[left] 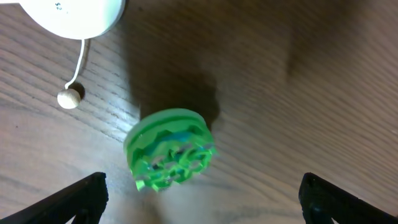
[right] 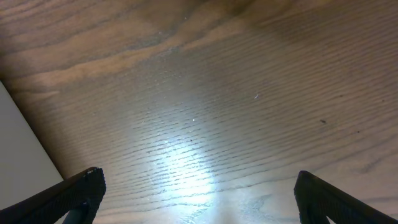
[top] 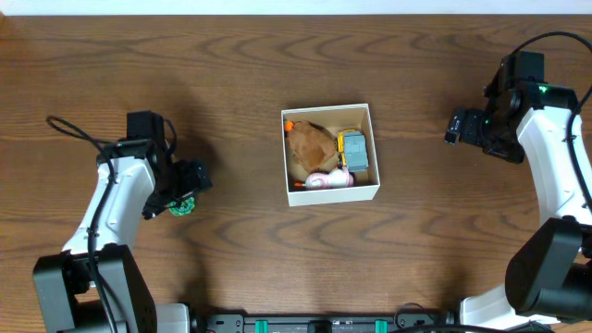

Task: Pack container
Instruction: 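Move the left gripper to the green spinning top and grasp it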

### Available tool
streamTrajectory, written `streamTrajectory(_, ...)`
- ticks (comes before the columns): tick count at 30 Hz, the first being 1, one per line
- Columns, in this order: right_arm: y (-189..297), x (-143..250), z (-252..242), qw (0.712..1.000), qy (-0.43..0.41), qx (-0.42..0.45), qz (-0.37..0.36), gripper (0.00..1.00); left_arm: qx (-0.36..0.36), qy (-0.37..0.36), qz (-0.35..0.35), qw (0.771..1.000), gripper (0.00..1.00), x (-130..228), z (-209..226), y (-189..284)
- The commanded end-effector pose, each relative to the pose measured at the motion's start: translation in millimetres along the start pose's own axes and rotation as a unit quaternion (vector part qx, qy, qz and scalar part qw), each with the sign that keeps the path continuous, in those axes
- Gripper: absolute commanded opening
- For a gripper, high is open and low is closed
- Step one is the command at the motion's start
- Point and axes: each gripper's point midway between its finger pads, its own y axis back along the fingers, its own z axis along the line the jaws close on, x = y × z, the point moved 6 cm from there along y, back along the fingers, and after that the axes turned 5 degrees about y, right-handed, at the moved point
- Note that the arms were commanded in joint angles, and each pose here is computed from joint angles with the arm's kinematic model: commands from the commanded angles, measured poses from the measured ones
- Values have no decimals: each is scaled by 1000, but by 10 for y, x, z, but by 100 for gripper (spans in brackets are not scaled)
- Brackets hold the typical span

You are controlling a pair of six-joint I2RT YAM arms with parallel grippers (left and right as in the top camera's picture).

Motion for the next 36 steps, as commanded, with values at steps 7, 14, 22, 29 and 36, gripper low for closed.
streamTrajectory(7,-16,16,-10,1000,2,-1,5,99,-2,21,-3,1000,98,25,91,-183)
streamTrajectory(14,-16,24,-11,1000,2,-1,7,99,-14,22,-27,999,98,-64,106,-212)
streamTrajectory(22,-16,24,-11,1000,2,-1,7,99,-31,24,-4,999,98,-61,133,-391)
streamTrajectory(29,-16,31,-12,1000,2,-1,9,99,-43,26,22,998,98,-22,161,-523)
streamTrajectory(36,-16,31,-12,1000,2,-1,9,99,-45,27,27,998,88,-1,169,-519)
